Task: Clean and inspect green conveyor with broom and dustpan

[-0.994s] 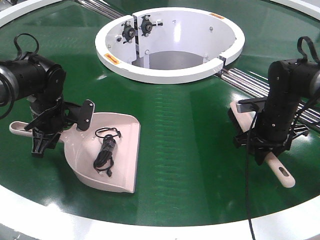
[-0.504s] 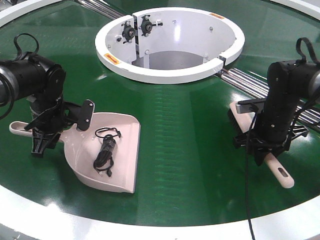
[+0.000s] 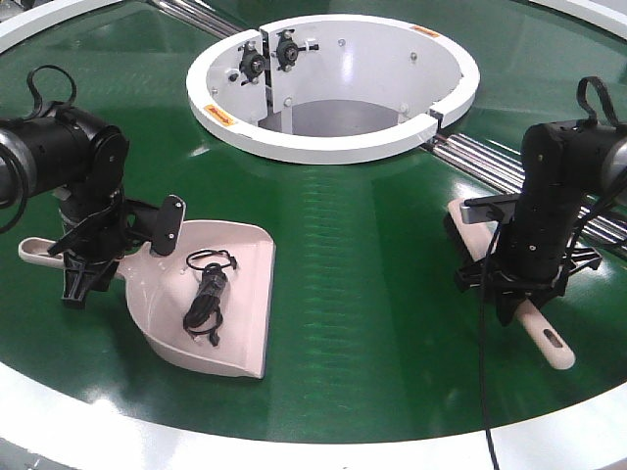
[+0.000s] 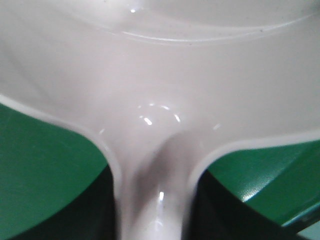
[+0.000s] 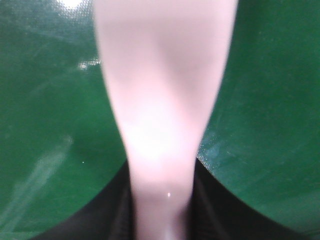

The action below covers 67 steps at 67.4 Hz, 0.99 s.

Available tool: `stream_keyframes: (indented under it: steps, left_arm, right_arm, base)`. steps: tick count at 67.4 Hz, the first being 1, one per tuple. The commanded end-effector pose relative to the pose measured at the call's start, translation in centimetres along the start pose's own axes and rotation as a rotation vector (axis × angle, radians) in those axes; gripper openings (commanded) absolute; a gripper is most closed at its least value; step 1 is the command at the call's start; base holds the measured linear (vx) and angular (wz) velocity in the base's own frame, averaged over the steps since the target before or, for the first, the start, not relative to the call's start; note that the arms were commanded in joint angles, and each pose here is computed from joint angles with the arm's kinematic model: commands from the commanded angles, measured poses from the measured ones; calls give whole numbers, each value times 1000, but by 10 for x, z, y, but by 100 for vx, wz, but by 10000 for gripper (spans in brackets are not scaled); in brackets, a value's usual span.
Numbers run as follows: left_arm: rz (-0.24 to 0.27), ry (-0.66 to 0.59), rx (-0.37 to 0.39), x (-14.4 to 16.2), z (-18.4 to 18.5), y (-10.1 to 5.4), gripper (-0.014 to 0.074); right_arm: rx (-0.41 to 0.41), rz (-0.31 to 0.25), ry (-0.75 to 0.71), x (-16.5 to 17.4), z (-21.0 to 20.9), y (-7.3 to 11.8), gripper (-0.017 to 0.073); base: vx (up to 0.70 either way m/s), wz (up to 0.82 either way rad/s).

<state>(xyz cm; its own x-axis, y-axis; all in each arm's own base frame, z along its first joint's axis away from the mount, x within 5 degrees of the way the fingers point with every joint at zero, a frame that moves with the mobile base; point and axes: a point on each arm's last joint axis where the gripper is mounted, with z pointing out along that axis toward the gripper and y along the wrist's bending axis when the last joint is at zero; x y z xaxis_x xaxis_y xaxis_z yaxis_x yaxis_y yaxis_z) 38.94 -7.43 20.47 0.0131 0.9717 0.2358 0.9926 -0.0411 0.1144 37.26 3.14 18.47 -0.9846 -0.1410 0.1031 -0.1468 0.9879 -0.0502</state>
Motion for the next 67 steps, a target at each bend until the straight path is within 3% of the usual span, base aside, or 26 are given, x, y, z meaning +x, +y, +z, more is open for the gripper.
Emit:
stream_keyframes:
  steps: [1, 20, 38, 59, 67]
  left_arm:
    - [-31, -48, -67, 1, -26, 1, -6]
    - [-57, -109, -53, -4, -27, 0, -2]
    - [-95, -167, -10, -9, -27, -3, 48]
    - [-98, -170, -13, -9, -27, -3, 237]
    - [-138, -174, -24, -10, -27, -1, 333]
  right_arm:
    - [9, 0, 6, 8, -21, -3, 279]
    - [9, -1, 10, 9, -21, -3, 370]
    - [10, -2, 4, 8, -21, -3, 377]
    - [10, -2, 0, 8, -21, -3, 377]
    - [10, -2, 0, 8, -21, -3, 377]
  base:
    - [0, 0]
    - [0, 0]
    - [0, 0]
    - [0, 0]
    - [0, 0]
